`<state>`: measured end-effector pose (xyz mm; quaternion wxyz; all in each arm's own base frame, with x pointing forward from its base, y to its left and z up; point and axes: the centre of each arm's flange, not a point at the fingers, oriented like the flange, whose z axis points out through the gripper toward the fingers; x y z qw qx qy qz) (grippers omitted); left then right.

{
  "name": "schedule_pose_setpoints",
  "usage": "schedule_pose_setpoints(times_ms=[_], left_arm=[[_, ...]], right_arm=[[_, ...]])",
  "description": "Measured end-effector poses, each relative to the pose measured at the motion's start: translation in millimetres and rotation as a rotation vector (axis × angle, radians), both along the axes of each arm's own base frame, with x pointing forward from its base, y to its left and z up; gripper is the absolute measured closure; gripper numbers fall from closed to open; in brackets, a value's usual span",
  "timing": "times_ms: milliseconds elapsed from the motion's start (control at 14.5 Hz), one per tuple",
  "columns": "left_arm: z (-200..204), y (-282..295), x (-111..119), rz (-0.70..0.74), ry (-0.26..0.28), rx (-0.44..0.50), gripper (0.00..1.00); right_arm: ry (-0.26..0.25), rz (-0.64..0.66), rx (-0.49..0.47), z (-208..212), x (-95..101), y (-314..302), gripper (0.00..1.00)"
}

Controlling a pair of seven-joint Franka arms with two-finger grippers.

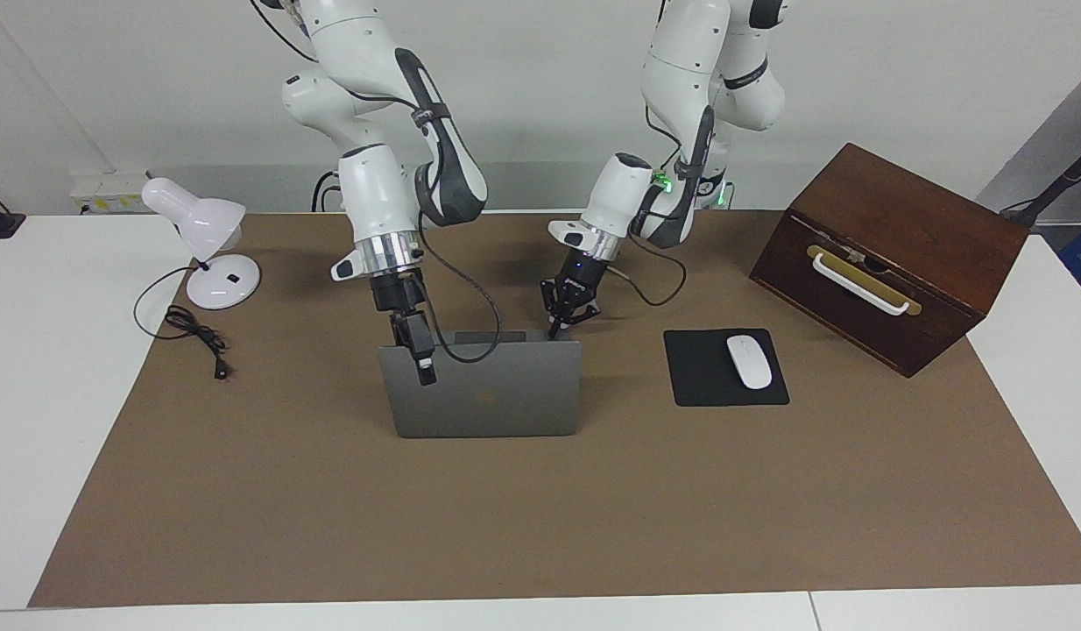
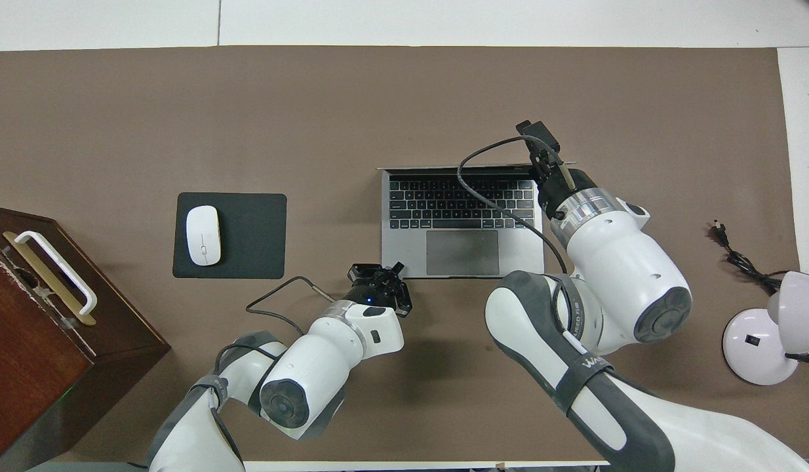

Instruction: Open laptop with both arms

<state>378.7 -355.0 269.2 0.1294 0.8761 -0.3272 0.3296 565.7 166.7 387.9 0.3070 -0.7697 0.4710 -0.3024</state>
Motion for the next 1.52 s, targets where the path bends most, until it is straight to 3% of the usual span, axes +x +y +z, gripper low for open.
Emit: schedule_pose_setpoints(times_ms=[414,759,966,1172,1310,1517], left_arm=[[0,-1,1,0.0,0.0,0.0,0.99],[-1,-1,1,0.0,0.0,0.0,0.99],[-1,-2,2,0.0,0.0,0.0,0.99],[-2,-2,2,-0.001,0.0,0.0,0.99],[-2,-2,2,-0.001,-0.001,0.0,0.99],[-2,-2,2,-0.001,-0.001,0.0,0.99]], right_arm=[[0.008,0.001,0.006,8,21.0,-10,0.0],[0.006,0.012,-0.005,8,25.5,-10,0.0],[0.032,0.166,-0.174,-1,31.7,-31,0.0],[0.082,0.402,-0.363,9,49.8,-101,0.0],[0.122,0.513,-0.382,26,52.5,-144,0.0],[0.142,0.561,-0.357,46,45.2,-165,0.0]])
